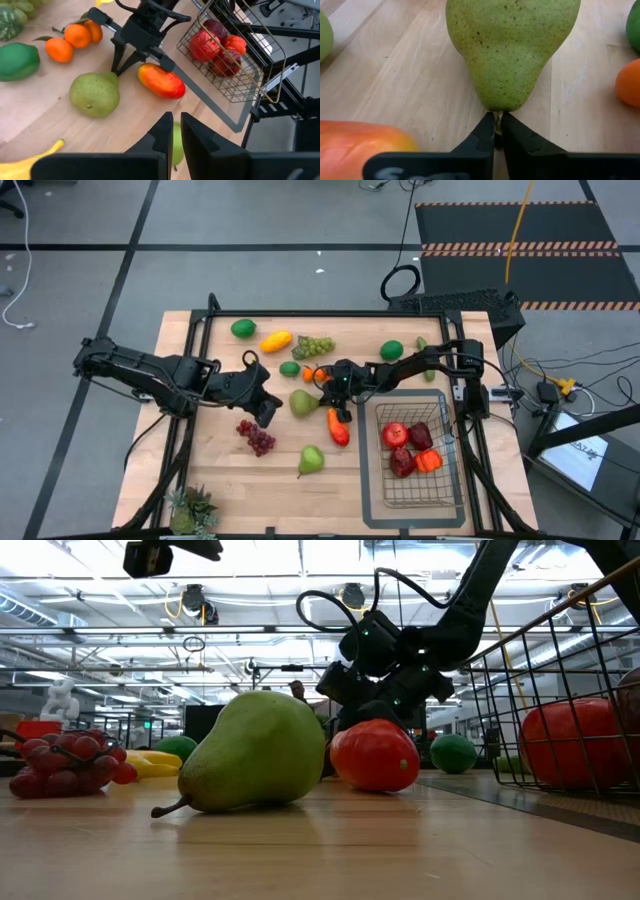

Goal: Build produce basket
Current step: Put the top green pear into the wire basket

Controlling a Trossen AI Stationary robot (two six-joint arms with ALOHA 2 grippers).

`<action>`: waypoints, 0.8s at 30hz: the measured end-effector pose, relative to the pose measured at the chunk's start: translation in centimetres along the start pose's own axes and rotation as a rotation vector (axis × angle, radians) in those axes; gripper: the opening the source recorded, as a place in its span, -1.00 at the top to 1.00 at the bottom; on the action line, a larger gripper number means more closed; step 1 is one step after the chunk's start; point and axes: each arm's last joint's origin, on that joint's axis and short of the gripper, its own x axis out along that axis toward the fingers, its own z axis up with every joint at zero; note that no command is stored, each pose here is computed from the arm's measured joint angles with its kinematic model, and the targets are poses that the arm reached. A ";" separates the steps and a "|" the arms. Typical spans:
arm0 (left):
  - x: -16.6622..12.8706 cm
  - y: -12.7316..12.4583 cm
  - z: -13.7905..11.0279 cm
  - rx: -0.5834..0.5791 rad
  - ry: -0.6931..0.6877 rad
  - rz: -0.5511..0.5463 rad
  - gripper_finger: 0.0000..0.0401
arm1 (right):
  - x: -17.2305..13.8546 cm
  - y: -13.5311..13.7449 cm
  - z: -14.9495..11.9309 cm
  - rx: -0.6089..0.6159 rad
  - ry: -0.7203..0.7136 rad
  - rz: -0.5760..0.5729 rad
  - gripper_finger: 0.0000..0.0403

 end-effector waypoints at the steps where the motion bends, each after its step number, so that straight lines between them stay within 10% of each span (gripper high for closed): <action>1: 0.0 0.0 0.0 0.000 -0.001 0.000 0.81 | 0.0 0.0 0.0 0.000 0.000 0.000 0.95; 14: 0.0 0.1 0.2 0.046 -0.037 0.024 0.82 | -5.7 0.9 4.5 0.004 -0.104 -0.021 0.97; 24: -2.8 1.5 1.9 0.219 -0.150 0.027 0.82 | -15.3 3.5 8.4 0.309 -0.246 -0.067 0.97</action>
